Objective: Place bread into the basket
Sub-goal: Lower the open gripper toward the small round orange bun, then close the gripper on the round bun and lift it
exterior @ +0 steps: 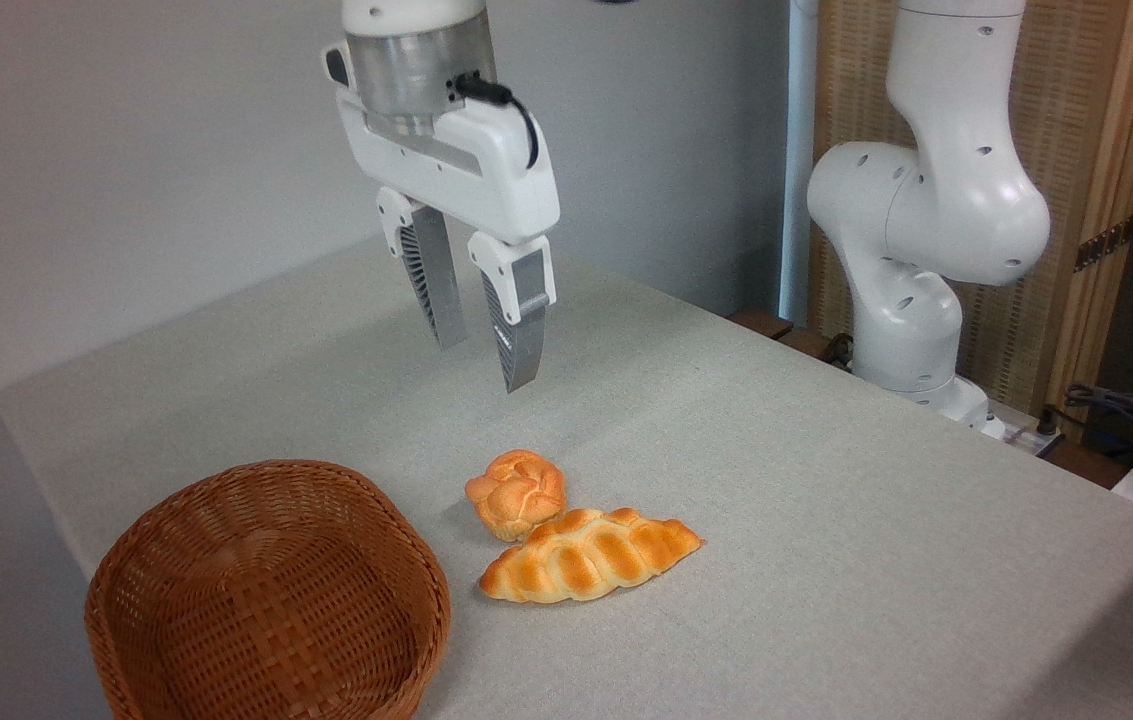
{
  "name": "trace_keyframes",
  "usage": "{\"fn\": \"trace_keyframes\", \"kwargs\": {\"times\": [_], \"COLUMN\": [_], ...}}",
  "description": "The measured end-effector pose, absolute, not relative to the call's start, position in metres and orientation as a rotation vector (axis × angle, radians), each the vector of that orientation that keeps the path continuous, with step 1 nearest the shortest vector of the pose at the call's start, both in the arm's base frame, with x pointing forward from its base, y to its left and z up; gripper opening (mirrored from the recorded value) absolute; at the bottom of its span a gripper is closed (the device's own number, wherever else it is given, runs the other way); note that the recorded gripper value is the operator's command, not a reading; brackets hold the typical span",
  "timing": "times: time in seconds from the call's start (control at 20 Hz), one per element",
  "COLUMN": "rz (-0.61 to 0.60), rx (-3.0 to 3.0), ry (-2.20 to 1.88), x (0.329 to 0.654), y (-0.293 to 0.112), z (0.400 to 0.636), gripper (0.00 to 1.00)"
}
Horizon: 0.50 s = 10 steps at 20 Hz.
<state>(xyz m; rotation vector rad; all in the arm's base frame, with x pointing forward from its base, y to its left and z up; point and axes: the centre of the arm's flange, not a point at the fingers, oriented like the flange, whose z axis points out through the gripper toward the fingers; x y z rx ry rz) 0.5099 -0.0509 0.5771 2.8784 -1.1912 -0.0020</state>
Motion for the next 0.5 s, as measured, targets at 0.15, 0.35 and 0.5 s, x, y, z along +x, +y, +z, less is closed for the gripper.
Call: {"fn": "trace_keyframes", "kwargs": {"times": [0.15,0.35,0.5], "rz": [-0.02,-0.01,-0.057], "rx": [2.853,2.847,2.839], "ry": [-1.25,-1.271,-1.291], "x": [0.506,0.504,0.502], "y": [-0.073,-0.08,-0.081], "z": [0.534,0.478,0.453], "gripper": [1.0,1.0,1.0]}}
